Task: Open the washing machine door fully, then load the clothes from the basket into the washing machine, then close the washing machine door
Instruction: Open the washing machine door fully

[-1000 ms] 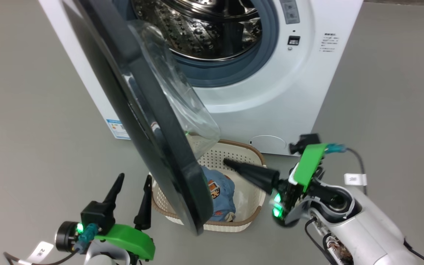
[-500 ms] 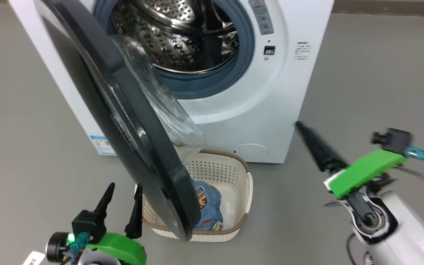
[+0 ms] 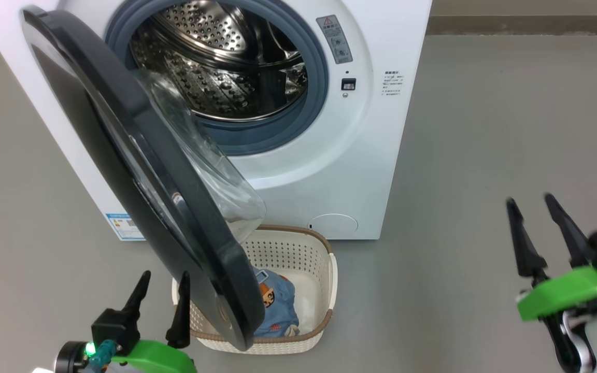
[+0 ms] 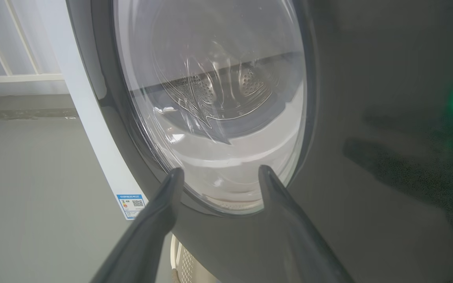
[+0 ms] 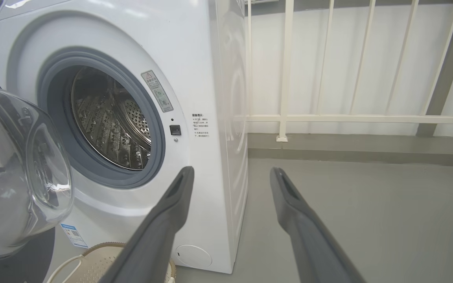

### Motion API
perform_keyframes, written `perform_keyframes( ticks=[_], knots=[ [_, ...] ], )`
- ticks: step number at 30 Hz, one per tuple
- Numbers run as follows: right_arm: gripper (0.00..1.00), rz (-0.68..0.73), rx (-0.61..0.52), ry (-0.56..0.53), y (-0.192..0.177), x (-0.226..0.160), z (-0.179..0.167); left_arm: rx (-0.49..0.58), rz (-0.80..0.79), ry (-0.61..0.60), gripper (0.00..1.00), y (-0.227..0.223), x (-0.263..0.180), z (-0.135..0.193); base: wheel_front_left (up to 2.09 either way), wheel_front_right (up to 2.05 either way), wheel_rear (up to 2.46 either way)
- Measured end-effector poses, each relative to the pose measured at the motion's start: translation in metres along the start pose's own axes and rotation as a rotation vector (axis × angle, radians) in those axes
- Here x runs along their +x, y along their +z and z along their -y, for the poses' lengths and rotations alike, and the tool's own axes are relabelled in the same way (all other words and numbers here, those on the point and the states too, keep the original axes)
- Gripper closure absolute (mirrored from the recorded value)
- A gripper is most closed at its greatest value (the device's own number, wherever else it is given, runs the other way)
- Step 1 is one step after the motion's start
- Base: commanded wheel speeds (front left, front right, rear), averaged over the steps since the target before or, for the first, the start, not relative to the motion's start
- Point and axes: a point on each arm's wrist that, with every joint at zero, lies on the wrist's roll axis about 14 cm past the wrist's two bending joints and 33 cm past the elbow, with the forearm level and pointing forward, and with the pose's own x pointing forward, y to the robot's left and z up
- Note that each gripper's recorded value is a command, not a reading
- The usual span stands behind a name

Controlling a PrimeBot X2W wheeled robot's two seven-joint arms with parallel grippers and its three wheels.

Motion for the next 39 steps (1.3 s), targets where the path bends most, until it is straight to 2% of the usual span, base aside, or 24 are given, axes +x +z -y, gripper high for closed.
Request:
perform_keyframes(
  ticks=[7, 15, 39],
  knots=[
    [0.00, -0.006, -0.075, -0.089, -0.010, -0.036, 0.010, 0.001, 0.013, -0.007, 0.00, 0.004, -0.002, 0.002, 0.00, 0.00, 0.00],
    [0.00, -0.033, -0.070, -0.130, -0.020, -0.068, 0.003, -0.001, 0.009, -0.013, 0.00, 0.001, -0.009, 0.004, 0.00, 0.00, 0.00],
    [0.00, -0.096, -0.090, -0.140, -0.025, -0.086, -0.005, -0.017, 0.012, 0.001, 0.00, 0.001, -0.012, 0.002, 0.00, 0.00, 0.00]
  ],
)
